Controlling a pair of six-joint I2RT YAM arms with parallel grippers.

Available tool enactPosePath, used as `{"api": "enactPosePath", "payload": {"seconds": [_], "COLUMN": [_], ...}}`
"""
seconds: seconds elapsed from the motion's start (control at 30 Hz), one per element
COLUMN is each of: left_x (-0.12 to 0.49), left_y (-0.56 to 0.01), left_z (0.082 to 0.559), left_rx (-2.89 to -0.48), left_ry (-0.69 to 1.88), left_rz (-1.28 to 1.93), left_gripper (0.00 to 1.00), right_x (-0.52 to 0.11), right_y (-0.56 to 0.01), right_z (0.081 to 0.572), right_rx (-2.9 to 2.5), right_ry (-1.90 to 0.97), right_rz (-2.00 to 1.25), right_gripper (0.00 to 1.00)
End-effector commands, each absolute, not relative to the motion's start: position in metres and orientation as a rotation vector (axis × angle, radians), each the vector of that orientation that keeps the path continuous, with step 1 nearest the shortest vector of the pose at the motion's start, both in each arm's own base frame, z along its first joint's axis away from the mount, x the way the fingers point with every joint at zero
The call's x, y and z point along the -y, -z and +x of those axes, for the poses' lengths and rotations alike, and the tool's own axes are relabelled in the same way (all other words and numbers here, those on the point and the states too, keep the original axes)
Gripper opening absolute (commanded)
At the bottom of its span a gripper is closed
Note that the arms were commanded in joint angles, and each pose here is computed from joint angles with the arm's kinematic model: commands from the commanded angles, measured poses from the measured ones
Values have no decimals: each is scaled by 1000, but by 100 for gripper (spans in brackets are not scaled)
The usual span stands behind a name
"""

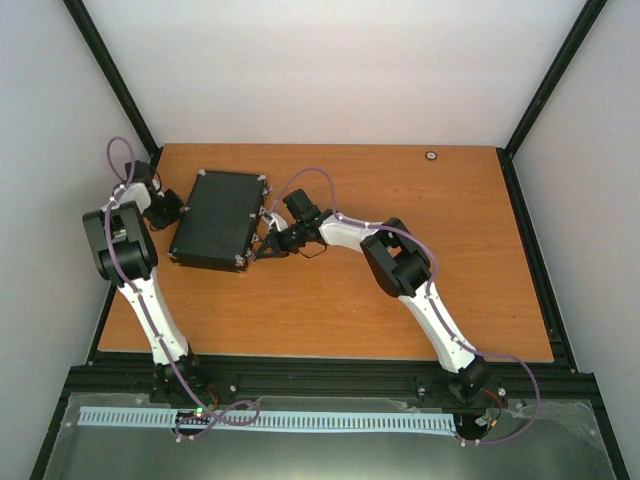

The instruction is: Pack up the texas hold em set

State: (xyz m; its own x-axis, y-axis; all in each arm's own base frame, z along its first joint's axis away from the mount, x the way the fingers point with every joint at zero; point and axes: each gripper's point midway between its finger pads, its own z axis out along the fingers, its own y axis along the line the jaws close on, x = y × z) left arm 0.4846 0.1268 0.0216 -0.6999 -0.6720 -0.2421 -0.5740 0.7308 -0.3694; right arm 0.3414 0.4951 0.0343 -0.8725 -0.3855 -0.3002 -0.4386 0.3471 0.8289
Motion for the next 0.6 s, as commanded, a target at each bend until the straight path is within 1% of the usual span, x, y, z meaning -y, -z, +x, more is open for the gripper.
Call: {"api": "enactPosePath", "payload": {"seconds": [0.0,0.1,0.17,0.37,0.43,0.57], "left_x": [-106,-106,-106,-105,-105,-104], "left_y": [17,17,17,17,18,17], "left_z": [460,460,460,460,459,459], "left_rx": [-2712,-2713,-2713,-2715,-2718,-2717], "left_ry": [428,427,427,433,431,435], "left_rz": [-1033,-1035,-1036,-1036,-1039,-1035], "left_gripper": [1,1,1,1,1,1], "right_x": [-514,-517,-513,-467,-458,-455], "right_y": [-18,-12,-3,47,54,28], "right_z": [328,326,327,335,331,332], "right_rx": [-2537,-2556,-2596,-2846,-2866,-2785], "right_ry": [-1580,-1569,-1498,-997,-972,-985], "right_rz": [-818,-816,-808,-770,-778,-772], "right_gripper": [3,3,3,3,3,3]}}
